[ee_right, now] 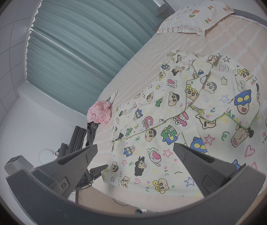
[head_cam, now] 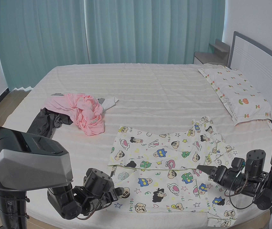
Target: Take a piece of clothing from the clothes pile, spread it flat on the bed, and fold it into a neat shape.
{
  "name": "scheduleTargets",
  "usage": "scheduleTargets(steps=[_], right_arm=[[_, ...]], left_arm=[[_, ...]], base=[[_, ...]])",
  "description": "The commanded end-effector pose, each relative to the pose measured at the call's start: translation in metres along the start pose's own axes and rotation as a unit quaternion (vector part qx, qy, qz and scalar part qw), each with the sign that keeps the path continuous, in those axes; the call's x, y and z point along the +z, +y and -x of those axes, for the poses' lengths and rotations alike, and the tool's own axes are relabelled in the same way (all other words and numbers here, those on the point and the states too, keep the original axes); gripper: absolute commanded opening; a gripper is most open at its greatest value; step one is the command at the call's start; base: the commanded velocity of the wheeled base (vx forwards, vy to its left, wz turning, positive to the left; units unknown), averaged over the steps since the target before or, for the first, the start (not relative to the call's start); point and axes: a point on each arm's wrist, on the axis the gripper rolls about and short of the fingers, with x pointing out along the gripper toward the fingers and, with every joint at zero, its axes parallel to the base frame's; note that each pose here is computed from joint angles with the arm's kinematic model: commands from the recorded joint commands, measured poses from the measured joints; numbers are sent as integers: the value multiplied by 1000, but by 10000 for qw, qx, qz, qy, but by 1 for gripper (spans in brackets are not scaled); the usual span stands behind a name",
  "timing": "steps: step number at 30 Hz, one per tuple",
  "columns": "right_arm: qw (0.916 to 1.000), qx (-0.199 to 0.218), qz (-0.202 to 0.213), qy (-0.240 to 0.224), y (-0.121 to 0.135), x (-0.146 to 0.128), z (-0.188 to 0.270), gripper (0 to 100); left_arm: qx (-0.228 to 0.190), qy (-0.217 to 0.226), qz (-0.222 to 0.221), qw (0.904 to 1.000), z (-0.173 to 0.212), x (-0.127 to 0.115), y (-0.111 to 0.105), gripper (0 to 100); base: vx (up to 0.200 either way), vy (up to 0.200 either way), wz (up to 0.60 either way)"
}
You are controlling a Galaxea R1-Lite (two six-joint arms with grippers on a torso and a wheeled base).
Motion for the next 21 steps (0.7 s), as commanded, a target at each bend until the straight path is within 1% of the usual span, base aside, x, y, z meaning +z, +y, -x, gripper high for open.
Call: scheduleTargets(steps=[1,4,7,10,13,16,17,18,21], right_arm=[[10000,-67,-17,45,-3,-3,1,100],[10000,-83,-12,49,-4,-3,1,100],[9999,-100,-15,65,-4,-4,0,100],[9999,-100,-15,65,-4,-4,0,100],[9999,-109,-19,54,-5,-3,0,100],[9999,-109,-19,54,-5,-3,0,100],[9999,-109,-19,54,-5,-3,0,100],[9999,-109,-19,54,-5,-3,0,100],[9999,-109,-19,54,-5,-3,0,100]], left_arm=[[-7,24,45,10000,-7,7,-12,100],[-125,-18,203,9997,-5,11,-22,100],[-392,-155,387,9984,0,19,-34,100],[-512,-174,421,9977,0,21,-39,100],[-691,-39,272,9972,2,10,-48,100],[-925,133,75,9956,8,-6,-55,100],[-925,133,75,9956,8,-6,-55,100],[-1038,253,-25,9943,12,-15,-56,100],[-1169,339,-145,9925,15,-25,-58,100]], base=[[0,0,0],[0,0,0],[0,0,0],[0,0,0],[0,0,0],[0,0,0],[0,0,0],[0,0,0],[0,0,0]])
